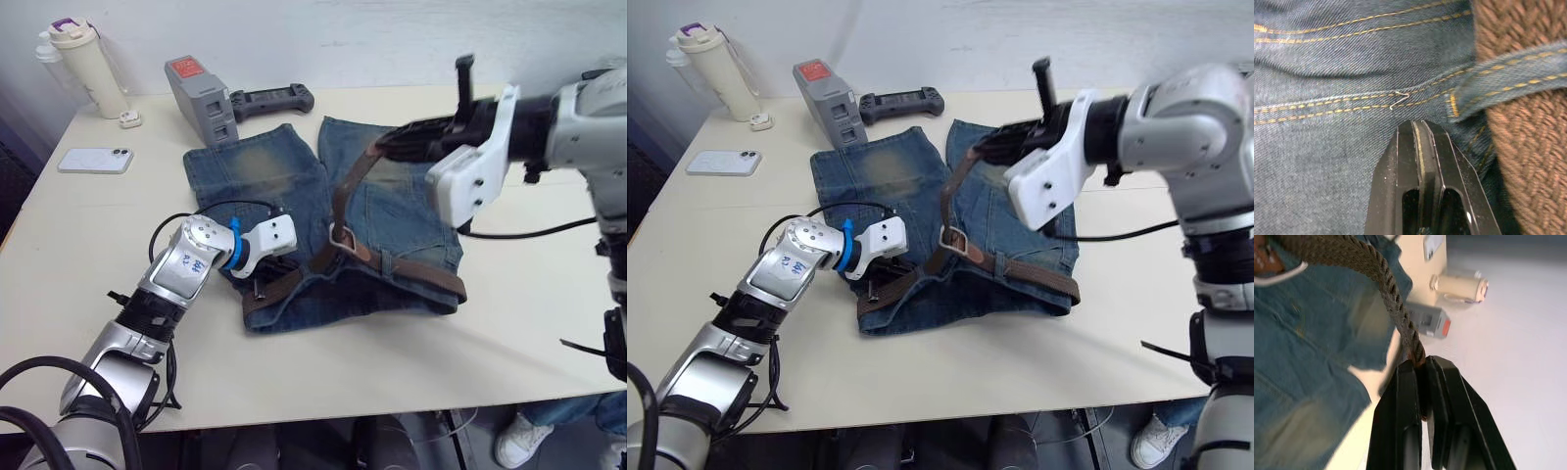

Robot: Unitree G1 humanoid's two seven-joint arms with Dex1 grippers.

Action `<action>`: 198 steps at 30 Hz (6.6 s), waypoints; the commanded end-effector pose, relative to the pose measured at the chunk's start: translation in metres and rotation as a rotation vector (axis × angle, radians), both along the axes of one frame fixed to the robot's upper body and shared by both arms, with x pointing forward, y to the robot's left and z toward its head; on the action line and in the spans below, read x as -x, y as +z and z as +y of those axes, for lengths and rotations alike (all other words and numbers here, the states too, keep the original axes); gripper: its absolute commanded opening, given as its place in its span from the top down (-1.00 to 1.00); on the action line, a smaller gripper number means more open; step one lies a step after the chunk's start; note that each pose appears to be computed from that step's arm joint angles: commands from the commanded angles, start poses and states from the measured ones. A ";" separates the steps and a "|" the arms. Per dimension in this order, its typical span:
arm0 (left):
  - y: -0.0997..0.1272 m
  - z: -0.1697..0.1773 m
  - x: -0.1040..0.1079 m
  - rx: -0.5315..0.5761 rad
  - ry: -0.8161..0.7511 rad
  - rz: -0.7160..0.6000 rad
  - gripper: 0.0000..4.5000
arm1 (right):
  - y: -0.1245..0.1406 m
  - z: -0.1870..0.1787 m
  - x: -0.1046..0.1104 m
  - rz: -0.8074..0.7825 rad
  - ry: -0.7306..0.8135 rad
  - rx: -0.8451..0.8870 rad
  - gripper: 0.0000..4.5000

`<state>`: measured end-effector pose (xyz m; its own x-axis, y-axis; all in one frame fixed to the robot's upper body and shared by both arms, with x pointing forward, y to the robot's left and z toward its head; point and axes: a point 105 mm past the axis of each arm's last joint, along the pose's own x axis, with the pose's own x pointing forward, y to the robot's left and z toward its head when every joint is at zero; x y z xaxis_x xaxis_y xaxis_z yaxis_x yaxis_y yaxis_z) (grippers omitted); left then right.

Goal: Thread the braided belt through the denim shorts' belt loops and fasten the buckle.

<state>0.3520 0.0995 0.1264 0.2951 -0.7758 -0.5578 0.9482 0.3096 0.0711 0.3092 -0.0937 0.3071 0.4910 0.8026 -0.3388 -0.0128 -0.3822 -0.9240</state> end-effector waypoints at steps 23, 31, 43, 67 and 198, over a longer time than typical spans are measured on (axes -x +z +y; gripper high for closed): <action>0.105 -0.029 0.031 0.483 0.030 0.036 -0.98 | -0.033 0.002 -0.022 0.214 -0.192 -0.153 1.00; 0.103 -0.049 0.008 0.485 0.144 -0.078 -0.98 | -0.031 0.007 -0.018 0.225 -0.195 -0.169 1.00; 0.097 -0.043 0.002 0.460 0.166 -0.090 -0.06 | -0.032 0.003 -0.016 0.233 -0.215 -0.169 1.00; 0.091 -0.034 -0.008 0.690 0.356 0.098 1.00 | -0.017 -0.024 0.012 0.632 -0.257 -0.513 -0.98; 0.043 0.072 0.041 1.291 0.710 0.540 1.00 | -0.135 0.040 -0.003 1.391 -0.182 -0.647 0.97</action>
<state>0.3125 0.1721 0.1596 0.8020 -0.5751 0.1618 0.3693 0.2644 -0.8909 0.3158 -0.0594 0.1706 0.2196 0.9473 -0.2334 -0.9736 0.1975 -0.1144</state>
